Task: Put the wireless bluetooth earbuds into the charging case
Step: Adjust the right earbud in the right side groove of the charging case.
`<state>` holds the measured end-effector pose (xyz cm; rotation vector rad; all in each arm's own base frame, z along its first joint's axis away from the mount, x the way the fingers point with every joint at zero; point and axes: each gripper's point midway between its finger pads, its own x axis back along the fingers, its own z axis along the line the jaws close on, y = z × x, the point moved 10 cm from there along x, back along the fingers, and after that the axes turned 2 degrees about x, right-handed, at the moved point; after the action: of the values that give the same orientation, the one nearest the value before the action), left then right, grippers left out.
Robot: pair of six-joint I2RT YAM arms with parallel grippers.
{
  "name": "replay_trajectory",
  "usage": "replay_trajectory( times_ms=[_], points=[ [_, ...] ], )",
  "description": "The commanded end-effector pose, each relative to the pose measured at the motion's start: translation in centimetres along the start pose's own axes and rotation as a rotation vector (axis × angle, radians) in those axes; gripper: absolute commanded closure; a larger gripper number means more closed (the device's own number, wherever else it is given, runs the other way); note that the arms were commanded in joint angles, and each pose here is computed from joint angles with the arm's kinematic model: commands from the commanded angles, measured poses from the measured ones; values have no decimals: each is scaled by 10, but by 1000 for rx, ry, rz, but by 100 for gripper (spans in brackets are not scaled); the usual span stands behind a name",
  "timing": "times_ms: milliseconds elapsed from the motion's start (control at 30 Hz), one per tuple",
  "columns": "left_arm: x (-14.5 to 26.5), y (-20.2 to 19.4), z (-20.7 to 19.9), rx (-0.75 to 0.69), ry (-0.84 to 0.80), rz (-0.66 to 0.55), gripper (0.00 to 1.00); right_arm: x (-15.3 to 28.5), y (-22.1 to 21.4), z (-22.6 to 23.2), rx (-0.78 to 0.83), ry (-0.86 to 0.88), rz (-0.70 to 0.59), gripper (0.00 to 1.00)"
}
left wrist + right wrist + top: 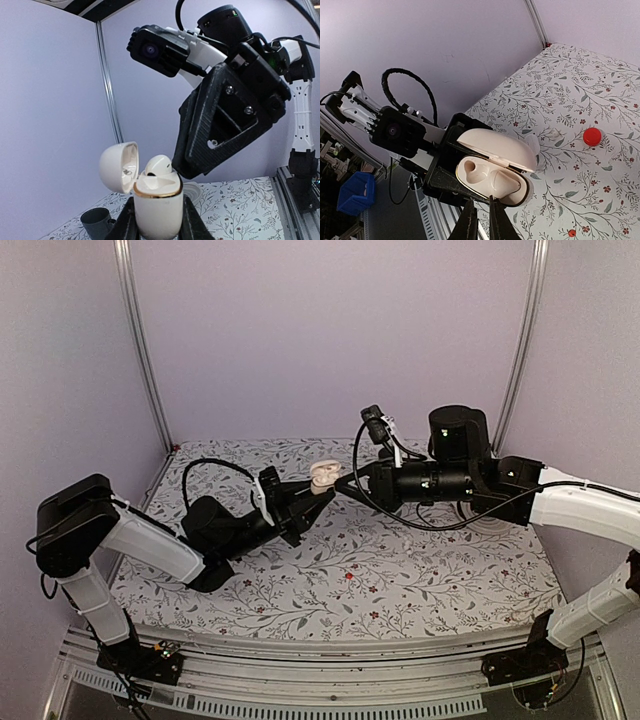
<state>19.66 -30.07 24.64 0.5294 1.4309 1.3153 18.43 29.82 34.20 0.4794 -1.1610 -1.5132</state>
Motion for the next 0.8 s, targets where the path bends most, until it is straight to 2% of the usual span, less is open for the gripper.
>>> replay_trajectory(
  times_ms=[0,233,400,533,767],
  points=[
    [-4,19,-6,-23,-27,-79,100,2,9,4,-4,-13,-25,88],
    [7,18,6,21,23,-91,100,19,9,0,-2,-63,-41,82],
    [22,17,18,38,91,-80,100,34,-2,-32,-91,-185,-25,66],
    [37,21,27,45,139,-83,100,27,-28,-77,-194,-355,78,62],
    [64,40,36,25,237,-72,100,-5,-68,-135,-330,-536,255,62]
  ],
)
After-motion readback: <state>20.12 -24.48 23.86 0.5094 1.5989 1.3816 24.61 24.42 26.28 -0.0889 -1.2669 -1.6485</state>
